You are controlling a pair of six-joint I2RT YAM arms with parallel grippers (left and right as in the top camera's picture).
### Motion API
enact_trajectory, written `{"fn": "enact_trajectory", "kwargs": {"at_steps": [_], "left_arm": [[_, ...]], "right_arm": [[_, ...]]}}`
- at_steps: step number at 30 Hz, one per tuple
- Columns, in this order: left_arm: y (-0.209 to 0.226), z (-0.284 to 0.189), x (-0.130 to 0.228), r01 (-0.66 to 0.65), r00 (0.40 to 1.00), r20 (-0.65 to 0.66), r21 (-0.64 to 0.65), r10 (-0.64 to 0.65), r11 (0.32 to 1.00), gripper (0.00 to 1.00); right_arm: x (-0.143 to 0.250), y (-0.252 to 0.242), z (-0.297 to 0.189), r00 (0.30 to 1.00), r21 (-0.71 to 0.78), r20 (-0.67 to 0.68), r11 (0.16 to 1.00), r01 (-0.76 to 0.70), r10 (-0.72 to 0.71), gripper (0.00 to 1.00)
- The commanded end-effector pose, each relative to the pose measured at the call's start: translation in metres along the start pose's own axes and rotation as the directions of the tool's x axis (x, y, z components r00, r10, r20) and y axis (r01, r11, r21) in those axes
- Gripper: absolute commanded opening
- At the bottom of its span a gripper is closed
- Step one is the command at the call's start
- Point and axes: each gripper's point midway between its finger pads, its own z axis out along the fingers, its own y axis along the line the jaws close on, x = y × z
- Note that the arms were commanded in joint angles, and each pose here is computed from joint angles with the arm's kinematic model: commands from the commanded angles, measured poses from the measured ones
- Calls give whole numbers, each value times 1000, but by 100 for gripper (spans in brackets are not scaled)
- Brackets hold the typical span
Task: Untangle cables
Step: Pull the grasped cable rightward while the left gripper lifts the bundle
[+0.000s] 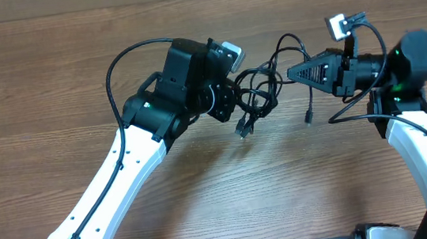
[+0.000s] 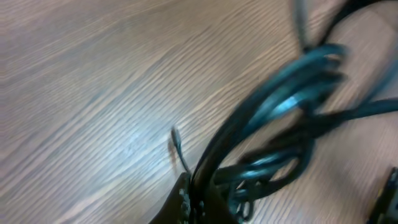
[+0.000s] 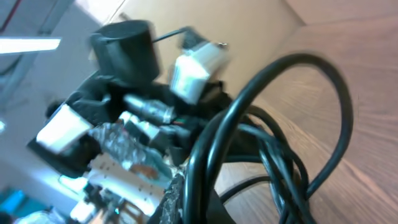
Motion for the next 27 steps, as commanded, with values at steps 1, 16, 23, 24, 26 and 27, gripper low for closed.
{"fn": "enact_trajectory", "kwargs": {"at_steps": [1,16,23,24,26,27], "left_arm": [[17,-2,5,28,999,-16,-98,-30,995,4],[22,-2,6,28,999,-17,-125,-31,992,4],[47,-7,3,31,1000,1,-254,-32,967,4],[51,-9,1,33,999,9,-275,-32,961,4],[62,-12,-4,39,999,33,-322,-30,946,4],[65,-13,-7,42,999,45,-335,-29,941,4]], "right_arm": [[-5,38,-1,997,-12,-34,998,-67,66,4],[9,147,-2,987,-5,-27,987,159,-159,4],[16,168,-3,983,-7,-22,983,182,-182,4],[16,170,-3,984,-7,-23,984,176,-177,4],[16,172,-3,986,-7,-23,987,163,-163,4],[16,173,-3,987,-7,-23,987,161,-161,4]]}}
